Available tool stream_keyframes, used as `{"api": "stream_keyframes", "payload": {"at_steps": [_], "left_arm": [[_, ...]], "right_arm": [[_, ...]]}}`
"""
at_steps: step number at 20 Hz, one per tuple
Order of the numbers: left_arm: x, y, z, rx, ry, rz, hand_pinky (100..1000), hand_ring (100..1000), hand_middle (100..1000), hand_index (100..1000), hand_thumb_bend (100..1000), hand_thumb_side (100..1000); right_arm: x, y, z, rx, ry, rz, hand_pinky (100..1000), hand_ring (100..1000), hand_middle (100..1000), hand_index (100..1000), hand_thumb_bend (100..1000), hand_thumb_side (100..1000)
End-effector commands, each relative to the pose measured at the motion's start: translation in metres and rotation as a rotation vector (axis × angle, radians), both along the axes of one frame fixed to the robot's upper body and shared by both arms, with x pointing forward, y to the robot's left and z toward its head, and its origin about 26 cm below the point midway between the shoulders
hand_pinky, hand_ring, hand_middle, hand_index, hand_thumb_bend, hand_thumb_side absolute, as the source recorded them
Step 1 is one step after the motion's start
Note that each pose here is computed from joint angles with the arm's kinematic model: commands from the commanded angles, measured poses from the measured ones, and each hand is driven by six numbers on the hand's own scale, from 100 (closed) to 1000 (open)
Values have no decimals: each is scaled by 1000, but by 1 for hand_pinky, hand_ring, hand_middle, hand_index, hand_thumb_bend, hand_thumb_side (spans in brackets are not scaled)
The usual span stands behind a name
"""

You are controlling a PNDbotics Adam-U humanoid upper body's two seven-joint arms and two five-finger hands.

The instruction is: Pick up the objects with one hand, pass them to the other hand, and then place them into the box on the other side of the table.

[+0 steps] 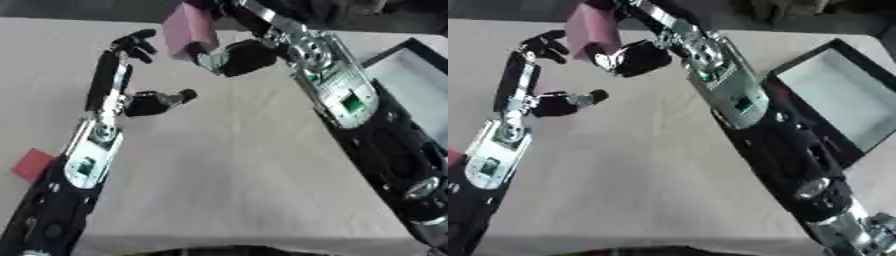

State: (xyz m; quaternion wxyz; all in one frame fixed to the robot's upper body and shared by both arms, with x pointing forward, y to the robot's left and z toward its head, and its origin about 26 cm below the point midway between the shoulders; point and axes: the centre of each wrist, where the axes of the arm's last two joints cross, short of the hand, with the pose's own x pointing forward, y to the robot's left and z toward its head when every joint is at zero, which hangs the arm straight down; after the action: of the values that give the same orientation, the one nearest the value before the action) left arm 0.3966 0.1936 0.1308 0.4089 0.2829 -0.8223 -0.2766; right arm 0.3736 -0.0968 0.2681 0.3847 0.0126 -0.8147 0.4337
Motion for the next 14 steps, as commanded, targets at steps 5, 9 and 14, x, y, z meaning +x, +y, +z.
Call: {"api": "stream_keyframes", "payload": {"at_steps": [5,9,14], "left_arm": [[-1,26,11,-1,-45,71,731,552,568,813,811,338],[-3,37,13,-6,-54,106,733,553,569,806,795,338],[-4,54,18,-17,-71,157,738,555,570,803,784,341]], "right_arm": [[-5,-54,16,84,-28,-123,970,747,498,554,100,100],[-3,-87,12,122,4,-217,978,752,503,558,100,100],[-1,-134,2,160,37,-375,981,754,506,561,100,100]]}}
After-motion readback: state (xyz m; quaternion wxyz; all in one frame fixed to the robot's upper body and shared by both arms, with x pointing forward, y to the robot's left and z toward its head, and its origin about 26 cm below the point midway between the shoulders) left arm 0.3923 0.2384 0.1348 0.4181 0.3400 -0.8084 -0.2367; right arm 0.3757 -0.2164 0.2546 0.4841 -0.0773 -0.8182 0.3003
